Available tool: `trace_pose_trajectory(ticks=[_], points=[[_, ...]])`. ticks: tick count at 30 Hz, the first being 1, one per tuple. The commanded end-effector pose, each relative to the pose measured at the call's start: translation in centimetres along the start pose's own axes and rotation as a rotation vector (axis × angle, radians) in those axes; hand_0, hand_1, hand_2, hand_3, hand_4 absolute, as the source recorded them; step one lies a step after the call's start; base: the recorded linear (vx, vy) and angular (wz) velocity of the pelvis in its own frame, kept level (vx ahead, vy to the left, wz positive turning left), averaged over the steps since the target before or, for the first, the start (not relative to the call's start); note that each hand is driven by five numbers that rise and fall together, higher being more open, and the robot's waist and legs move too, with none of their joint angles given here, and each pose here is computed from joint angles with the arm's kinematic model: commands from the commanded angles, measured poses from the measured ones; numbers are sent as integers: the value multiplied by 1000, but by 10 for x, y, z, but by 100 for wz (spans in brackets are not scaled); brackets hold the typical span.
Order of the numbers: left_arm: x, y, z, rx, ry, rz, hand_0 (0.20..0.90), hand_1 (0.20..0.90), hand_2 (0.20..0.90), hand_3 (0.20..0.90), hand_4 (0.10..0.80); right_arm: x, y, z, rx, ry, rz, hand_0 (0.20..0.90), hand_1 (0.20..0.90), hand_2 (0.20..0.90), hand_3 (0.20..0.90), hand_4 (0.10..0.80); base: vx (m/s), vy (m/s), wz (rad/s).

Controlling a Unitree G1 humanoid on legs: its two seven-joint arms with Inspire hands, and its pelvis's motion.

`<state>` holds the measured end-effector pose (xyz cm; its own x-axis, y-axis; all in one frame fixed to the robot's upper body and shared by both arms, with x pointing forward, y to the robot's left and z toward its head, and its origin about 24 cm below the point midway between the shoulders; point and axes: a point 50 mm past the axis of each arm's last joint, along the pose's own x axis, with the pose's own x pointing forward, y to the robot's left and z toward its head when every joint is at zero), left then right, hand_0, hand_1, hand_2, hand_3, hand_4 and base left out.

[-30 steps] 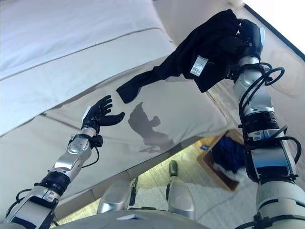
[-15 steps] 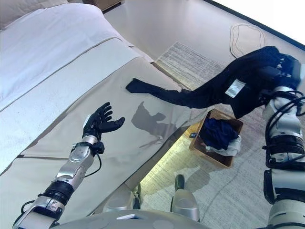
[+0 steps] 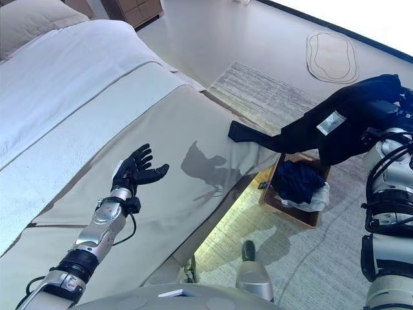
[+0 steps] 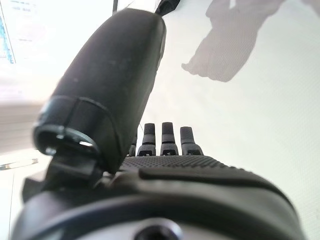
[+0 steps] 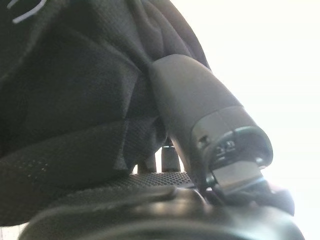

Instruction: Pick up the clothes from the bed and place them into the basket

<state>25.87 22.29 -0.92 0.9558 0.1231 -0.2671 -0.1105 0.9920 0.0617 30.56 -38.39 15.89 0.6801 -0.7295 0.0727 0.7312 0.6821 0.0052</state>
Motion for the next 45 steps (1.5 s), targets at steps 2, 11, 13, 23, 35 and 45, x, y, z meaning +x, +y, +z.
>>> trace_pose_trajectory(ticks=[2, 11, 13, 23, 35, 45], points=[[-4, -6, 8, 60, -78, -75, 900, 900, 900, 900, 800, 9, -22, 77, 7, -322, -22, 300, 300, 300, 200, 100, 42, -86, -3], [-6, -5, 2, 63, -59, -93, 900, 900, 900, 900, 800, 10, -19, 71, -54, -303, -29, 300, 300, 300, 200, 100, 29, -45, -1], [-7, -5, 2, 57, -61, -98, 900, 900, 900, 900, 800, 11, -24, 72, -35, -308, -83, 300, 300, 300, 200, 100, 0, 0, 0], [-7, -15, 3, 57, -52, -130, 900, 900, 900, 900, 800, 2, -46, 116, 19, -536, -406, 300, 300, 300, 200, 100, 0, 0, 0], [-7, -13, -1, 68, -31, -142, 900, 900, 900, 900, 800, -2, -57, 177, -164, -720, -465, 300, 300, 300, 200, 100, 0, 0, 0], [-4, -11, -4, 67, -23, -141, 900, 900, 900, 900, 800, 7, -17, 135, -277, -562, -73, 300, 300, 300, 200, 100, -10, 4, -8]])
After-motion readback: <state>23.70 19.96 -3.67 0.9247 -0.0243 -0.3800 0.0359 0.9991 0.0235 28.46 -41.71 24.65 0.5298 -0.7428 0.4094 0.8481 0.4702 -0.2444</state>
